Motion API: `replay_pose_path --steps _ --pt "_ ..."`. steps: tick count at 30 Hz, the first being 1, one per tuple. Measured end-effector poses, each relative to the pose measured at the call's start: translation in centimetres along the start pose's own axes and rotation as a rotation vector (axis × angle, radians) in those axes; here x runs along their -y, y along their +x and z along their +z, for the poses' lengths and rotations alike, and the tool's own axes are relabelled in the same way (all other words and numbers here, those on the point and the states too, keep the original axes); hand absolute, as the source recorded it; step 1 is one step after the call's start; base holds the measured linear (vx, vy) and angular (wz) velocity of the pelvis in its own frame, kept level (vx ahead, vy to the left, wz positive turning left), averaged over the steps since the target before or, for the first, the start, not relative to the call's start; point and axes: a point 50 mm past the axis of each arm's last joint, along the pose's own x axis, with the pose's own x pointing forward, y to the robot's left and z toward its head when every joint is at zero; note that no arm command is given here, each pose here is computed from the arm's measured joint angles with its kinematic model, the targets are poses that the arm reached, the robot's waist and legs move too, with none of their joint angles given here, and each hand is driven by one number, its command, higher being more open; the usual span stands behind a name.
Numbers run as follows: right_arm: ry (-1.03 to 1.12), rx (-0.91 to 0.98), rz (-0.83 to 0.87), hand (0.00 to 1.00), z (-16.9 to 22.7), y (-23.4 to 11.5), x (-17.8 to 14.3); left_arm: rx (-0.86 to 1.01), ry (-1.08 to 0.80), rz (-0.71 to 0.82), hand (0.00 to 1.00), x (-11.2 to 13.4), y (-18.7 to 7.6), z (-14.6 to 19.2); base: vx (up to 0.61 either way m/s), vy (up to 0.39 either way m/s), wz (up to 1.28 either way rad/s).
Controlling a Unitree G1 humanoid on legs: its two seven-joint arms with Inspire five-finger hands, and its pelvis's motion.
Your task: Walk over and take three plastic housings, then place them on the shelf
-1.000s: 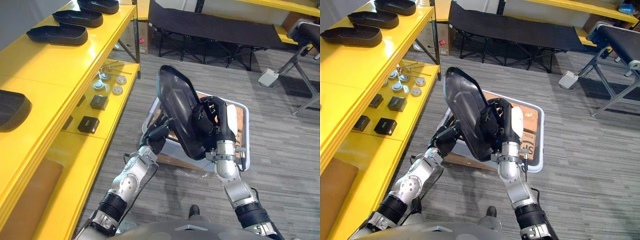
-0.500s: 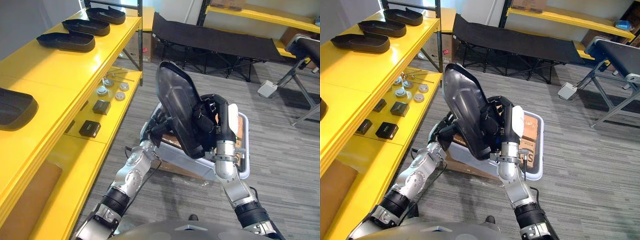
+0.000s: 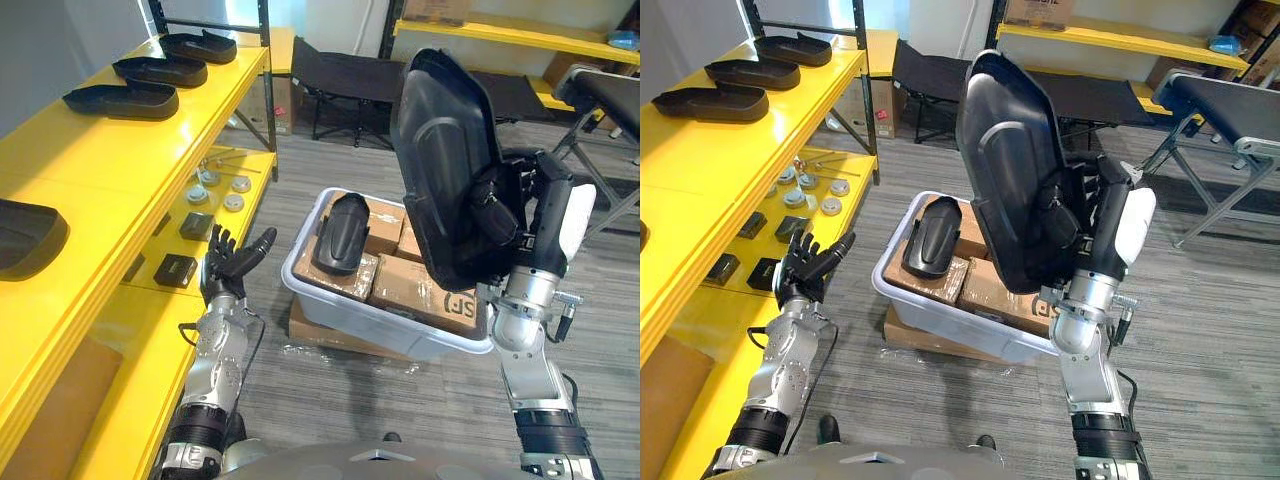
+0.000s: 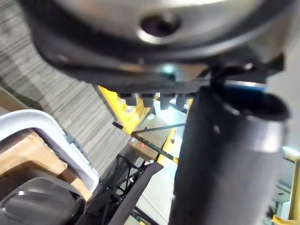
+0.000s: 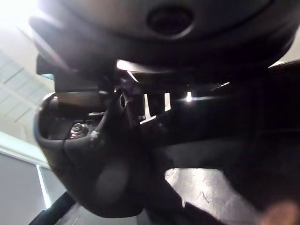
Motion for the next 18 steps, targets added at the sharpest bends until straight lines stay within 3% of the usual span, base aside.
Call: replay_pose_path --steps 7,14,18 --pt "-0.030 -0.017 -0.024 0.00 -0.6 0.0 0.9 -0.067 -0.117 -0.222 1.00 1.3 -0.6 -0.5 0.00 0.000 0.00" --pt "-0.094 -0.056 -0.004 0.00 -2.2 0.0 1.5 -0.128 -0.216 -0.637 1.00 4.1 -2.9 -0.5 0.00 0.000 0.00" --pt "-0.097 -0.059 -0.008 0.00 -2.3 0.0 1.6 -0.118 -0.213 -0.722 1.00 4.2 -3.2 -0.3 0.00 0.000 0.00"
